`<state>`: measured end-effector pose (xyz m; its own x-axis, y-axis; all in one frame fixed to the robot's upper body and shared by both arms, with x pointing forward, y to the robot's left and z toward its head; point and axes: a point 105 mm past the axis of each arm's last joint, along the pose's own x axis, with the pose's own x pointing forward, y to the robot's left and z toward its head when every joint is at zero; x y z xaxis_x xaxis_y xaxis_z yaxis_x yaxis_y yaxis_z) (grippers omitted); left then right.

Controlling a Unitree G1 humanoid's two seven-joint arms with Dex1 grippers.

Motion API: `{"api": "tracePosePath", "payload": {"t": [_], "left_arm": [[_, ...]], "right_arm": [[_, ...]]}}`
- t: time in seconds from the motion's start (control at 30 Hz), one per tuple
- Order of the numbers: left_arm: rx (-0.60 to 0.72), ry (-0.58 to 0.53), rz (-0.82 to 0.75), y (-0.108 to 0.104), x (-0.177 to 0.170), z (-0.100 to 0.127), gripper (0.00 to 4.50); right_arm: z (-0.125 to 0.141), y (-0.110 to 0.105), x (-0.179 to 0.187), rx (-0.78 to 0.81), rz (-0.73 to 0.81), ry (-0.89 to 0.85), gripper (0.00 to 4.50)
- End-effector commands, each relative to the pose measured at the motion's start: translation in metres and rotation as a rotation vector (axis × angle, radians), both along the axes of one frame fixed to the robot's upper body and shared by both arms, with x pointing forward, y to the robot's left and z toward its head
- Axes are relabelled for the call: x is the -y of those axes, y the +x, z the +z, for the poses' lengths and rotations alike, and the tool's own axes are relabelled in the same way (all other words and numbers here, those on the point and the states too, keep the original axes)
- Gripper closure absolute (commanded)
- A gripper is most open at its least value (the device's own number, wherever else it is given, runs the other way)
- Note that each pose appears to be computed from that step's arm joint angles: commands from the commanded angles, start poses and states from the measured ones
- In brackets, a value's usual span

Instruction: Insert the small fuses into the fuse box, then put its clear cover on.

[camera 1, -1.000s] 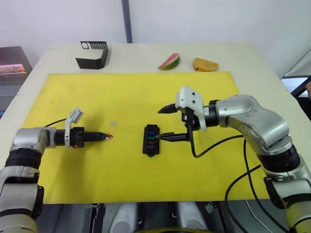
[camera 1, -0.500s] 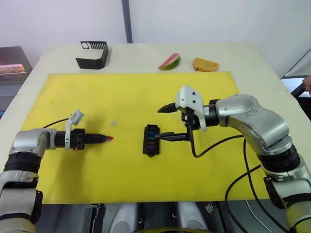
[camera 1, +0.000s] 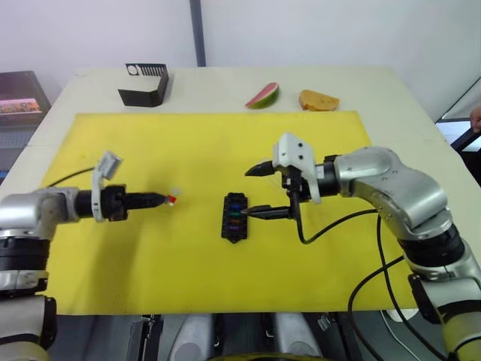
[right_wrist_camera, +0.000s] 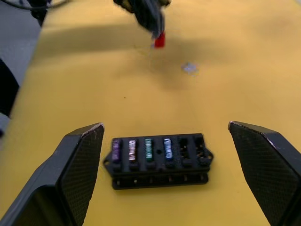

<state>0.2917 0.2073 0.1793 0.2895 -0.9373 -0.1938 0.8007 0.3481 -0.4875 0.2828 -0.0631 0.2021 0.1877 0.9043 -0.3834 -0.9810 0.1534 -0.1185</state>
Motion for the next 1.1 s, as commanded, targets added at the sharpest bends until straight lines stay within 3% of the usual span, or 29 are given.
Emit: {"api": "tracePosePath", "payload": {"t": [0.03, 0.13, 0.23, 0.43, 0.6, 1.1], "left_arm": [[0.158, -0.038, -0.128, -0.016, 0.032, 0.042, 4.46], [0.229, -0.059, -0.209, -0.025, 0.06, 0.05, 4.46], [0.292, -0.074, -0.245, -0.026, 0.08, 0.052, 4.46], [0.383, -0.054, -0.247, -0.02, 0.088, 0.05, 4.46], [0.46, -0.065, -0.218, -0.002, 0.095, 0.053, 4.46], [0.513, -0.044, -0.3, -0.009, 0.095, 0.058, 4.46]], "right_arm": [[0.021, 0.0, 0.002, -0.164, -0.03, 0.164, 0.0], [0.03, -0.005, -0.005, -0.341, -0.008, 0.278, 0.0], [0.035, -0.009, -0.013, -0.401, 0.012, 0.324, 0.0], [0.044, -0.007, -0.017, -0.383, -0.004, 0.373, 0.0], [0.032, -0.006, -0.021, -0.349, -0.02, 0.371, 0.0], [0.02, -0.005, -0.027, -0.27, -0.005, 0.341, 0.0]]}}
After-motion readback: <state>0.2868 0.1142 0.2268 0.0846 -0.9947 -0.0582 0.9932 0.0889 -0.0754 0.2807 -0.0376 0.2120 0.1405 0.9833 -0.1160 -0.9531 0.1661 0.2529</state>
